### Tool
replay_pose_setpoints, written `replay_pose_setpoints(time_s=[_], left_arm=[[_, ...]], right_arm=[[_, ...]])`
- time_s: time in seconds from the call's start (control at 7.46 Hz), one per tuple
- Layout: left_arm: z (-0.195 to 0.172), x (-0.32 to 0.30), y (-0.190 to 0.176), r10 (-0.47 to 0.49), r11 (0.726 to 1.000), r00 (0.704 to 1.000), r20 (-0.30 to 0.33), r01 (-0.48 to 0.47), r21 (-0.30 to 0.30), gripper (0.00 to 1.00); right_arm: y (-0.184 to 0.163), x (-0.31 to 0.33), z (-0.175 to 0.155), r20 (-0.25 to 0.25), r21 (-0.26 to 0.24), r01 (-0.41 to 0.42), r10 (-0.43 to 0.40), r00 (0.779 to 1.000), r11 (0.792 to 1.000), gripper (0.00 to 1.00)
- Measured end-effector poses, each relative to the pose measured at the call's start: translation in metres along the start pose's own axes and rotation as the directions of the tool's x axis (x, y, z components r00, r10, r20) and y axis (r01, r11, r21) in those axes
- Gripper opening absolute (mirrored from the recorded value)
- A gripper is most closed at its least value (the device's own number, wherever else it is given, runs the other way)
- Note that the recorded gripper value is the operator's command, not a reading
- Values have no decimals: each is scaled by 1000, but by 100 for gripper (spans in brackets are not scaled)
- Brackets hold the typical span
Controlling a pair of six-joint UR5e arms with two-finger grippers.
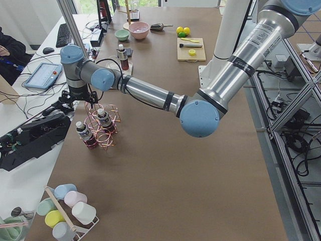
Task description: Take tea from basket to plate
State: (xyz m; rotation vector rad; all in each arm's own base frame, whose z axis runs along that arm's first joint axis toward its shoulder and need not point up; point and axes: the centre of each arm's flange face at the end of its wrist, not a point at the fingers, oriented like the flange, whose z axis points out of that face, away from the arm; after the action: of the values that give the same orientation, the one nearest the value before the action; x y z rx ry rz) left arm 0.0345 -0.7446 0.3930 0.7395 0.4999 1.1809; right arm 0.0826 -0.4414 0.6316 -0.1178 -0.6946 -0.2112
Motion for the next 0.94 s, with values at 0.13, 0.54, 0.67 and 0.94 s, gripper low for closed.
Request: replay_pose_setpoints(time_s=[0.13,0.54,0.67,0.94], left_arm=[[-1,0,3,-8,1000,1000,2,8,0,99],[-10,6,75,-138,990,990,7,139,-14,99],[-13,12,103,-208,978,978,2,208,-14,99],[-25,14,132,-552,834,834,12,552,-2,99]], right_arm=[[1,2,2,1,-4,-2,2,1000,1000,100],[6,6,9,4,-16,-13,13,1000,1000,100],[6,6,10,5,-17,-14,14,1000,1000,100],[6,9,13,5,-24,-19,19,1000,1000,100]])
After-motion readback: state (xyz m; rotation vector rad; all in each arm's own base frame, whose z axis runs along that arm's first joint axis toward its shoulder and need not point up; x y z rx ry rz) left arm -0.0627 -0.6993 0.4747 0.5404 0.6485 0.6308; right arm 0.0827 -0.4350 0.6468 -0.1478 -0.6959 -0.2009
